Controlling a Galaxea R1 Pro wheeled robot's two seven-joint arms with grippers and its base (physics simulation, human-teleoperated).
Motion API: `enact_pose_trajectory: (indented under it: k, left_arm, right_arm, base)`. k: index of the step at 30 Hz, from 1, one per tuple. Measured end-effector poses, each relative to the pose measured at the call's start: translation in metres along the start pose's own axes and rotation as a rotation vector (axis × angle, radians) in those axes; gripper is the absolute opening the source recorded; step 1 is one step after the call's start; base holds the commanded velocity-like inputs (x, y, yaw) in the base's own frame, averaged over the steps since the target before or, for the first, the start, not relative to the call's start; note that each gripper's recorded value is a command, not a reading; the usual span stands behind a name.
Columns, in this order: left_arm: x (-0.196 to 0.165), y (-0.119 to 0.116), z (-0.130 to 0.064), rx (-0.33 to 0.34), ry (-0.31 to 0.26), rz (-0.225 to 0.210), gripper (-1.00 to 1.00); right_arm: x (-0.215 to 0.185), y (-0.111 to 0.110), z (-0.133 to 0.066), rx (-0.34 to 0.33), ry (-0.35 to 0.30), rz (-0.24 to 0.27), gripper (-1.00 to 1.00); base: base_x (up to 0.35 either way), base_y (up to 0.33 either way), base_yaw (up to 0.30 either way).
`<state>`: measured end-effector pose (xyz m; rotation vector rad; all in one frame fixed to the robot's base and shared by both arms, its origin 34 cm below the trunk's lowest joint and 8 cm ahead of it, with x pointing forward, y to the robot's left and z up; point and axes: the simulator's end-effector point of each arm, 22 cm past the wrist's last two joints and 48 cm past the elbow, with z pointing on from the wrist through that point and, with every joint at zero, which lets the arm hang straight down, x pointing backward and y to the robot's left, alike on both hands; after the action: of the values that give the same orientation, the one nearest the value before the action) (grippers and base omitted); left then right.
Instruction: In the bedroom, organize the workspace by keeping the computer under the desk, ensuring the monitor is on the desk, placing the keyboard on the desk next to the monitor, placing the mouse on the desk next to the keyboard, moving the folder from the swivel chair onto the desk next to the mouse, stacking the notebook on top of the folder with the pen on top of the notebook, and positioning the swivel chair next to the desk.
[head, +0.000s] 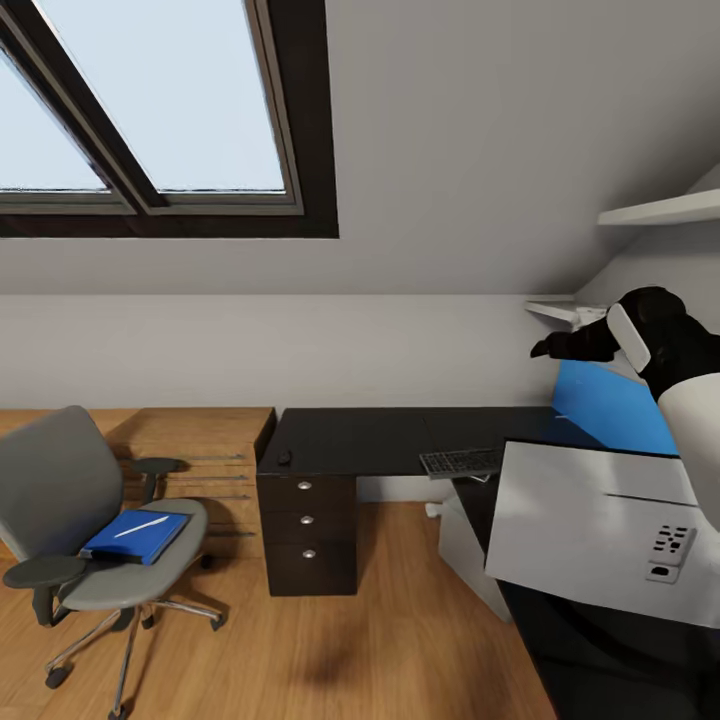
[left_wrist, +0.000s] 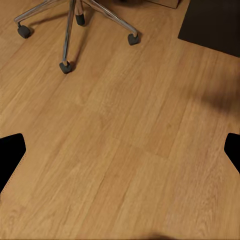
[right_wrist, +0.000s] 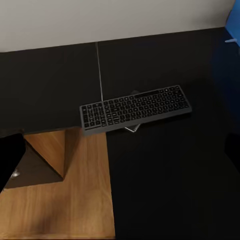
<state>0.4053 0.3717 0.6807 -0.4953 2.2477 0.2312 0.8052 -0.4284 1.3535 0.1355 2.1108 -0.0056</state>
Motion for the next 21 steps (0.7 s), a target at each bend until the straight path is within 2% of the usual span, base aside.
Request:
enact_pose_trajectory:
  k: [4, 9, 10, 21]
  left_arm:
    - [0.000, 0.001, 0.000, -0.003, 0.001, -0.001, 1.00]
    - [0.000, 0.000, 0.000, -0.002, 0.001, 0.000, 1.00]
    - [0.000, 0.001, 0.000, -0.002, 0.001, 0.000, 1.00]
    - [0.002, 0.003, 0.000, -0.008, 0.006, 0.000, 1.00]
  right_arm:
    - [0.019, -0.007, 0.011, 0.001, 0.051, 0.016, 1.00]
    - [0.043, -0.014, 0.023, 0.024, 0.116, 0.013, 1.00]
    - [0.058, -0.020, 0.030, 0.038, 0.153, 0.013, 1.00]
    - [0.069, -0.023, 0.034, 0.046, 0.179, 0.017, 1.00]
  base:
    - [0.022, 0.019, 0.000]
    - [0.006, 0.005, 0.000]
    - [0.001, 0.001, 0.000]
    - [0.000, 0.000, 0.000]
